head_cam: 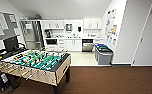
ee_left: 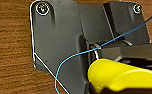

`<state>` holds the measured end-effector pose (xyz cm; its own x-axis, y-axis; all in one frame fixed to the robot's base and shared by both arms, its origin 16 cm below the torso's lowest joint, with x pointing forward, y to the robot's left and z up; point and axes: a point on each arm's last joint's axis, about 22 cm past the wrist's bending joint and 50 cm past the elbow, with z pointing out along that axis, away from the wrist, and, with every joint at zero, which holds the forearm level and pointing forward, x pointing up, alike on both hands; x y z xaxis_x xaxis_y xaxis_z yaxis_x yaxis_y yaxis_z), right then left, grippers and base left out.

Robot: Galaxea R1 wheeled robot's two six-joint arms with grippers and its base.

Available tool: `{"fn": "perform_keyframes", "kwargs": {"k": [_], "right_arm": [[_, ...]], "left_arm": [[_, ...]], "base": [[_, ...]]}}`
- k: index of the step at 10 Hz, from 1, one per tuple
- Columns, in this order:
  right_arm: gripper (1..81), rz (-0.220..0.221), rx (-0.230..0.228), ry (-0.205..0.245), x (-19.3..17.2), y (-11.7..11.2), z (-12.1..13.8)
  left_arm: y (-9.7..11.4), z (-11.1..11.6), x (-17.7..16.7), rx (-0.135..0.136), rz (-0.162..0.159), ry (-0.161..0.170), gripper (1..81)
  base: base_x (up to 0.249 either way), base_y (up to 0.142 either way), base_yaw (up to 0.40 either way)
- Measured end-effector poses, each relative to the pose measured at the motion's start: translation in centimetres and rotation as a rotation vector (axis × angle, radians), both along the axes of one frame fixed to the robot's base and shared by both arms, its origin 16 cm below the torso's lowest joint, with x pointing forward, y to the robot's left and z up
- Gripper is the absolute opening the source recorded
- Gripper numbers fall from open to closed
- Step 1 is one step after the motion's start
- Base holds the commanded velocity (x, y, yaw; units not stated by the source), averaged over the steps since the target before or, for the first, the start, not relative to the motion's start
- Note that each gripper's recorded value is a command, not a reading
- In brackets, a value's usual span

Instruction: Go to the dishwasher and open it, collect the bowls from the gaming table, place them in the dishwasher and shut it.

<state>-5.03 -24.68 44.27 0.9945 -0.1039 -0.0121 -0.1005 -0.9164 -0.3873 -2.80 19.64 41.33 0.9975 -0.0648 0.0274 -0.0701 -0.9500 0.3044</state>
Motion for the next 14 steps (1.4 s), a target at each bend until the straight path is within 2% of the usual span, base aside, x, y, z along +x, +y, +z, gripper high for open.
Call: {"fn": "perform_keyframes", "kwargs": {"k": [4,6,14], "right_arm": [[1.0,0.000,0.006,0.003,-0.19,0.44,0.00],[1.0,-0.001,-0.004,0.003,-0.19,-0.19,-0.05],[1.0,0.000,-0.005,0.006,-0.41,-0.09,-0.13]], "left_arm": [[0.08,-0.01,0.06,0.002,-0.001,-0.001,1.0],[-0.71,0.04,0.00,-0.008,-0.003,-0.001,1.0],[-0.55,0.03,-0.08,-0.006,-0.004,0.000,1.0]], "base": [[0.146,-0.074,0.000],[0.146,-0.091,0.000],[0.146,-0.097,0.000]]}}
